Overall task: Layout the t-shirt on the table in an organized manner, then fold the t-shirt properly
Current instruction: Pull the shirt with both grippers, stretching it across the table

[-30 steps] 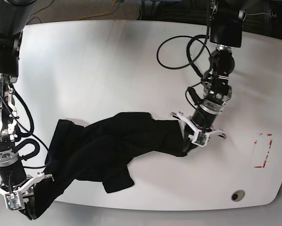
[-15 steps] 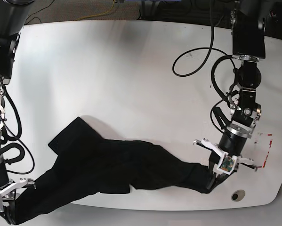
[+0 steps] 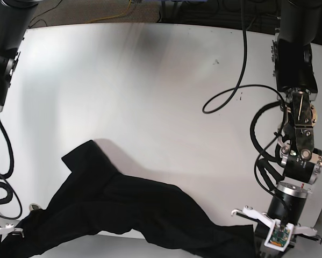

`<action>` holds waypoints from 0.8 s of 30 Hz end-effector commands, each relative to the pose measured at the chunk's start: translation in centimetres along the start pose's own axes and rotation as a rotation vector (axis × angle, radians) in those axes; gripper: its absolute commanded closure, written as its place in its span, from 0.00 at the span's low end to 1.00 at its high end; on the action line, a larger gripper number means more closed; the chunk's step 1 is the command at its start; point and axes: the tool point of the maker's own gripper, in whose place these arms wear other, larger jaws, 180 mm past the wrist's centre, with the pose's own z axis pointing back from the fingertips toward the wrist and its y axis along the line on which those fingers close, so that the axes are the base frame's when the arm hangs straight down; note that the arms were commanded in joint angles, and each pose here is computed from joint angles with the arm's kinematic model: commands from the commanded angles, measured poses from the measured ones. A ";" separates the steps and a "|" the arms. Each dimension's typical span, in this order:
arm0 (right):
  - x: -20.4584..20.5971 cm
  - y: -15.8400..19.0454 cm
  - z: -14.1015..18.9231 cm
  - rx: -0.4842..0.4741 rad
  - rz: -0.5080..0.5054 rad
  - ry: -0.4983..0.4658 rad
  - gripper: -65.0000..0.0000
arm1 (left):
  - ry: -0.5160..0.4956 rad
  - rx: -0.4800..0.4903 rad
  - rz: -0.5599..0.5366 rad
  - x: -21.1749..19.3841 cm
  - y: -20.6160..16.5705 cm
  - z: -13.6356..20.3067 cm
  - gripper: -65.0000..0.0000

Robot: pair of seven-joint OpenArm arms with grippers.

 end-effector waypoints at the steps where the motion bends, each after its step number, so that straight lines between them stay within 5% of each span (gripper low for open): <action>1: 4.8 -2.5 -0.2 -0.048 0.013 -0.124 1.00 | -0.089 0.066 -0.034 4.1 2.9 -0.9 0.96; 11: 8.1 -5.3 -1.2 -0.086 0.000 -0.149 1.00 | -0.154 0.193 -0.128 10.6 9.8 -2.1 0.95; 24: 10.6 -7.5 -1.7 -0.125 -0.035 -0.188 1.00 | -0.215 0.284 -0.173 16.2 13.8 -2.0 0.95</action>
